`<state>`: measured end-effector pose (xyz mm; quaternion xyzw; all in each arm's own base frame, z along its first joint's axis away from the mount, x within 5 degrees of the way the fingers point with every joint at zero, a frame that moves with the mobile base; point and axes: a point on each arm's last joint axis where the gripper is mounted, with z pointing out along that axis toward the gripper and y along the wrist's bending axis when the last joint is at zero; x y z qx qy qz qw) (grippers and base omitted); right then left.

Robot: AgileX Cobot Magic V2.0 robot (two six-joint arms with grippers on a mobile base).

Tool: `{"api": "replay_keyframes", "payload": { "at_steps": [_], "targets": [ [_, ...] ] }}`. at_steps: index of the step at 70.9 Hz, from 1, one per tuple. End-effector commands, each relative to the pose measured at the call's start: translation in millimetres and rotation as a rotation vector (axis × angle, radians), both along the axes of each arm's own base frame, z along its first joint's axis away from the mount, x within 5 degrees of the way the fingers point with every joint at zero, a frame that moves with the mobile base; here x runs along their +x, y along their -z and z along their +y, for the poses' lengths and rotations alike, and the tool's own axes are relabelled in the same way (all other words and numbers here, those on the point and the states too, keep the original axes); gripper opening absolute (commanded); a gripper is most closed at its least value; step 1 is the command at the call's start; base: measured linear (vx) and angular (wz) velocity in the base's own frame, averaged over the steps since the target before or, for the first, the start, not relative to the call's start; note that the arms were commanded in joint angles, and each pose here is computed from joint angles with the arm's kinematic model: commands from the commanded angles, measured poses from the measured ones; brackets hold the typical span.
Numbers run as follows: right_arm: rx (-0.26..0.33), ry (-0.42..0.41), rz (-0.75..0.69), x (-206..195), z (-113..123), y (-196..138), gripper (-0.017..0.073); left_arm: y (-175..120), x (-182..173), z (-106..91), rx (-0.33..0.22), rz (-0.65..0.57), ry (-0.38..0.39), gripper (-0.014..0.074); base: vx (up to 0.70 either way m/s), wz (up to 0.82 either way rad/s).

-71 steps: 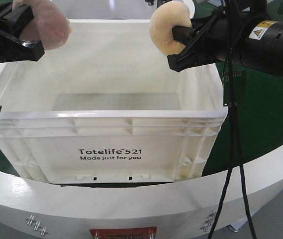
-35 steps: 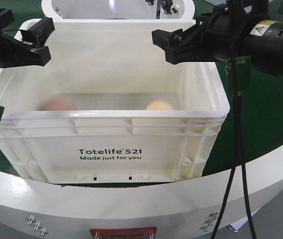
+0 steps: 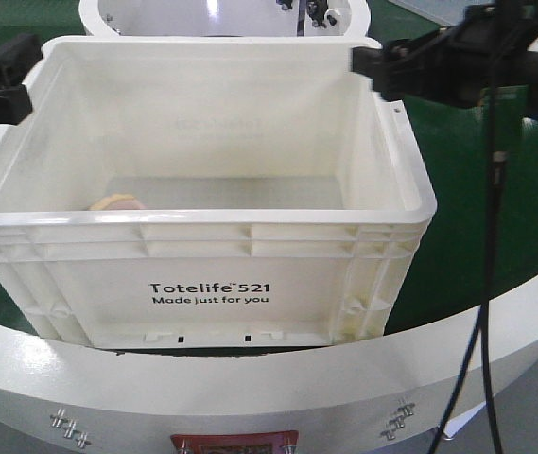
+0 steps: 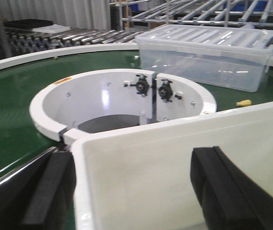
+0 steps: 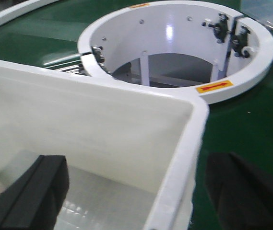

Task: Place moving items into box and shelve
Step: 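Open both grippers to drop the balls into the crate, then move both grippers down onto the crate's opposite rims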

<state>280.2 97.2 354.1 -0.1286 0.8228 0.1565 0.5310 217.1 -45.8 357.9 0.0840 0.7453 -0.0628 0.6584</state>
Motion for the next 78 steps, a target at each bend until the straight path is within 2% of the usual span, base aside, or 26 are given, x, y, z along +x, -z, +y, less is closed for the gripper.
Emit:
{"api": "replay_keyframes", "payload": {
  "at_steps": [1, 6, 13, 20, 22, 28, 33, 43, 64, 78],
  "targets": [
    [0.020, 0.068, -0.090, -1, -18, -23, 0.0595, -21, -4, 5.5, -0.032, -0.113, -0.025, 0.0585, 0.00, 0.00],
    [-0.003, 0.076, -0.076, 0, -24, -22, 0.0591, -21, -4, 7.1, -0.031, -0.111, -0.032, 0.0585, 0.00, 0.00],
    [-0.041, 0.042, -0.049, -2, -23, -27, 0.0590, -20, -4, 7.0, -0.029, -0.099, -0.031, 0.0585, 0.00, 0.00],
    [-0.019, 0.030, -0.007, -3, -21, -38, 0.0590, -19, -4, 6.9, -0.027, -0.091, -0.030, 0.0585, 0.00, 0.00],
    [-0.003, 0.036, 0.009, -2, -21, -42, 0.0590, -19, -4, 6.9, -0.027, -0.091, -0.030, 0.0585, 0.00, 0.00],
    [-0.006, 0.055, 0.068, 1, -21, -50, 0.0588, -19, -4, 6.9, -0.027, -0.092, -0.031, 0.0585, 0.00, 0.00],
    [-0.038, 0.080, 0.121, 5, -22, -52, 0.0582, -19, -4, 6.9, -0.027, -0.091, -0.030, 0.0585, 0.00, 0.00],
    [-0.058, 0.128, 0.212, 15, -24, -56, 0.0568, -19, -4, 6.9, -0.027, -0.090, -0.030, 0.0585, 0.00, 0.00],
    [-0.027, 0.098, 0.303, 25, -16, -52, 0.0550, -18, -4, 6.8, -0.026, -0.085, -0.030, 0.0585, 0.00, 0.00],
    [-0.055, 0.043, 0.313, 28, 4, -44, 0.0548, -18, -4, 6.8, -0.026, -0.085, -0.030, 0.0585, 0.00, 0.00]
  ]
}}
